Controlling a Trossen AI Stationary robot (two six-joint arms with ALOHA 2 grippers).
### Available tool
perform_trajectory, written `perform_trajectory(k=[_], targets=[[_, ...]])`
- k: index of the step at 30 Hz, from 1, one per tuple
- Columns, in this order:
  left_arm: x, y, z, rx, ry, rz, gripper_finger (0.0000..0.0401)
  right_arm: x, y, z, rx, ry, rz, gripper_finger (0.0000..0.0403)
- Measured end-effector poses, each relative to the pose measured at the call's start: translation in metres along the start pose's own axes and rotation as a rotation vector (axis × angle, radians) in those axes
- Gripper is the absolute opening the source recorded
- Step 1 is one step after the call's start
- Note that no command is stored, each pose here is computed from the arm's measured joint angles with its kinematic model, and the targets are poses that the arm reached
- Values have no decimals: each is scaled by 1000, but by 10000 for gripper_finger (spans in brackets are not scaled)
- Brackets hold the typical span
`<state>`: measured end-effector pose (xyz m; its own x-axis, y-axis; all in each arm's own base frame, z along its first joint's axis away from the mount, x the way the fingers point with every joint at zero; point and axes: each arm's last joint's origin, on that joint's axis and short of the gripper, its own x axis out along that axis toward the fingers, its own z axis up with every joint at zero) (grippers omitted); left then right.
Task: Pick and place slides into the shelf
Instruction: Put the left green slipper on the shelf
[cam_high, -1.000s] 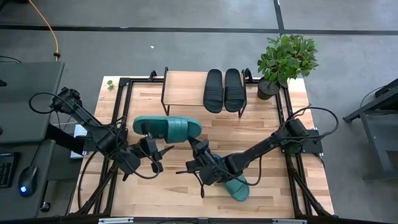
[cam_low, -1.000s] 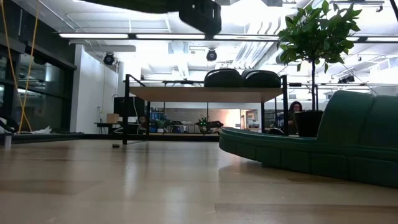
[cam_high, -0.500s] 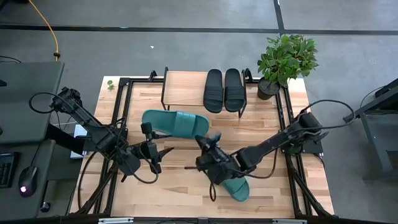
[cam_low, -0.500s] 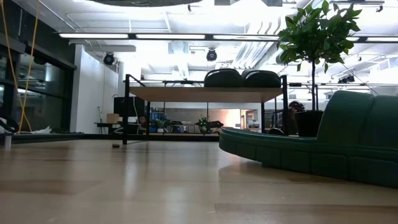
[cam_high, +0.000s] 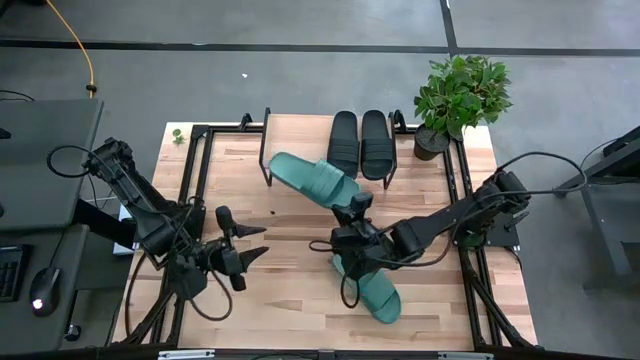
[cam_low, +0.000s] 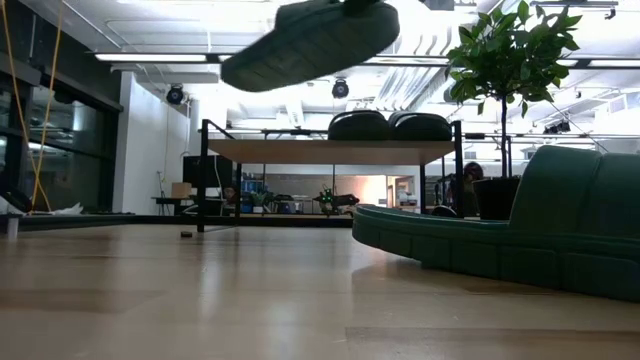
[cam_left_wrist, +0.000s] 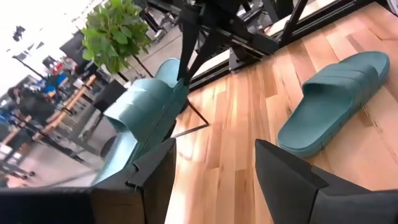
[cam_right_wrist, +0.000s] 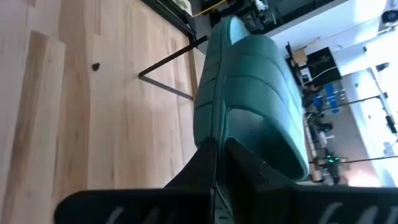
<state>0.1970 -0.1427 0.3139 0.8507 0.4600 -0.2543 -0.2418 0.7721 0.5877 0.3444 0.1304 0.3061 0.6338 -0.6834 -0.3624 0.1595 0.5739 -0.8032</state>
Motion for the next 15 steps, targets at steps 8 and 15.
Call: perform_trajectory(k=[8,15], targets=[[-12,-5,-7,108,7,-19,200,-24,-12,-7,25,-22,52,1],[-12,-5,-13,125,37,-17,200,-55,-21,-7,79,-108,134,1]])
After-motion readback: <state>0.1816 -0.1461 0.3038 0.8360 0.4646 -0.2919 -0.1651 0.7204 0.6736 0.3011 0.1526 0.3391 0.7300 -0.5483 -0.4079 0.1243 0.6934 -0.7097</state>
